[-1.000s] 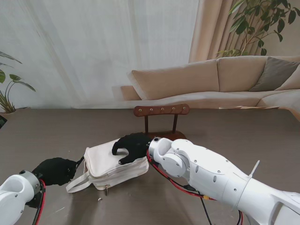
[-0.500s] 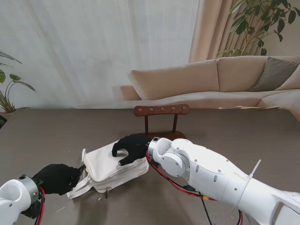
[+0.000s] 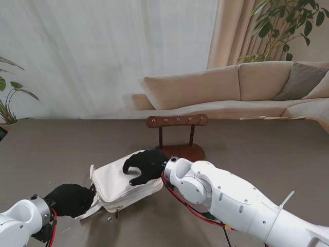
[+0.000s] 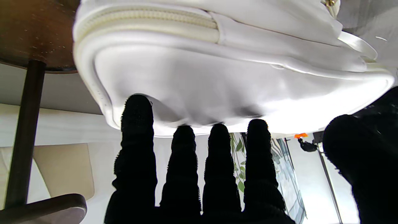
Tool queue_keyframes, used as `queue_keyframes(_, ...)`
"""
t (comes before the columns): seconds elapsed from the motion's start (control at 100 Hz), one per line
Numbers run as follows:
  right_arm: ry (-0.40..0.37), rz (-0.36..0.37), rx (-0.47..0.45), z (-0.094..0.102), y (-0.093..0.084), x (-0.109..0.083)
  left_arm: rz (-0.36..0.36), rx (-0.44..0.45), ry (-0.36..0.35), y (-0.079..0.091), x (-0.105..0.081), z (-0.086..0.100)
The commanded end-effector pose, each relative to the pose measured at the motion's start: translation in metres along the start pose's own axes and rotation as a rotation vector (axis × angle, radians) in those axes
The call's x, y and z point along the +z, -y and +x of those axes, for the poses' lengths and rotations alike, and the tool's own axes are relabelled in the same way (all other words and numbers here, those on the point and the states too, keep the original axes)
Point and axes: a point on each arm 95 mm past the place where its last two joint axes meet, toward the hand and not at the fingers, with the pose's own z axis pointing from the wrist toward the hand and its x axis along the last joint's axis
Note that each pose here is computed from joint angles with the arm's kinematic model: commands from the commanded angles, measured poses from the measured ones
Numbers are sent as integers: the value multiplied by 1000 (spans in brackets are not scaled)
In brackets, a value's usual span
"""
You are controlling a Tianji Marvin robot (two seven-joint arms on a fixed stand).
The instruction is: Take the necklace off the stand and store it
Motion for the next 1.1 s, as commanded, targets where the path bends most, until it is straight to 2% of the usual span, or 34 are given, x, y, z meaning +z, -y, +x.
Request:
queue_keyframes(0.0,-15,13,3,7,10,-3,-35,-9,12,-10,0,-2)
queue_keyframes(0.2,-44,-78,-20,24,1,-2,-14,-24,28,-15,2,-4)
queue_keyframes(0.29,-57,-86,-28,28,1,2,-9,-28,29,-16,3,-3)
queue_keyframes(0.45,-81,-57,-38,30,5,14,-8,-16,29,-16,5,-3)
queue_keyframes(0.65,-95,27,-25,24,13,29,0,-15,13,-16,5,2)
queue_keyframes(0.81,-76,94,-10,15,21,37,-3,0,-16,-16,1,12)
queue_keyframes(1.09,-63,166,7,7,36,43,-10,41,-58,-12,-13,33)
